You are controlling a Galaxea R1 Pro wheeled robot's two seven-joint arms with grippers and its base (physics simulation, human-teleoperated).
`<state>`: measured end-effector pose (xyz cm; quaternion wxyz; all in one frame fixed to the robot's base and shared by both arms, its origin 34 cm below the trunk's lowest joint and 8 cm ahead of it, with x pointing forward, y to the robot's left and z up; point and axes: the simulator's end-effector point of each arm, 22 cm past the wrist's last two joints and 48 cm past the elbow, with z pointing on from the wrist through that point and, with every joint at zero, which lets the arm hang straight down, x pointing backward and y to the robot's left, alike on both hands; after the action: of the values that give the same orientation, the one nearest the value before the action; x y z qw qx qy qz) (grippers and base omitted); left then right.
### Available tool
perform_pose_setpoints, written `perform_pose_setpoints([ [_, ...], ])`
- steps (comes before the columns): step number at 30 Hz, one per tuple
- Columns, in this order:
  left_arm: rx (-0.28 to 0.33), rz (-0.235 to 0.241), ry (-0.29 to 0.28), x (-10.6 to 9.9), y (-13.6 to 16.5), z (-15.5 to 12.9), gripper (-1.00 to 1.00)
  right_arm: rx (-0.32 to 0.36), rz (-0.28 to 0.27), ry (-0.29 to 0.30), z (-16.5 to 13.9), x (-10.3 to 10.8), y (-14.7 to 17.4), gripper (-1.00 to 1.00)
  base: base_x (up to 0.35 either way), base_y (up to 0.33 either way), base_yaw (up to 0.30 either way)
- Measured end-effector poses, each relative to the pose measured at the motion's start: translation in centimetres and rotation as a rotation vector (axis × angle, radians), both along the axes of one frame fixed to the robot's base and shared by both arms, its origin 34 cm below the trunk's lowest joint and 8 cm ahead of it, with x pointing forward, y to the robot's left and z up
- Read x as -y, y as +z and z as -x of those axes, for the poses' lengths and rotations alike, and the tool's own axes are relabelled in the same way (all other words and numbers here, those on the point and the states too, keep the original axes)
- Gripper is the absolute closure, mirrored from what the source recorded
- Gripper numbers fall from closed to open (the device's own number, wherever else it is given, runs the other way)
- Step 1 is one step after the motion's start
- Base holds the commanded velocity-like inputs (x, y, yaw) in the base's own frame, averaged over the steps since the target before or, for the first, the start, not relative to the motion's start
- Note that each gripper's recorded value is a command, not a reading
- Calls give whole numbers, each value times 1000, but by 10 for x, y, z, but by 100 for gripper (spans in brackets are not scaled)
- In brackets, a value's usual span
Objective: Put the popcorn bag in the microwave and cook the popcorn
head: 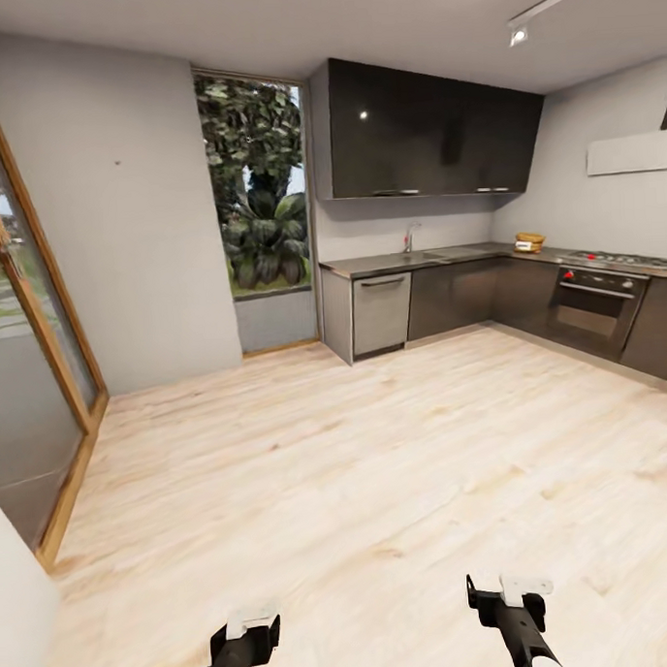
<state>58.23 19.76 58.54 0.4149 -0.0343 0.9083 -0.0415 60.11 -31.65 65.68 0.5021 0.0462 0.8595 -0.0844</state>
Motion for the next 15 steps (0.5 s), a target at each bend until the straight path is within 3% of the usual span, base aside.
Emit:
perform_pose_setpoints([
  [15,-1,0,-2,1,0,0,-100,0,0,0,0,0,0,-100,344,-33,-299],
])
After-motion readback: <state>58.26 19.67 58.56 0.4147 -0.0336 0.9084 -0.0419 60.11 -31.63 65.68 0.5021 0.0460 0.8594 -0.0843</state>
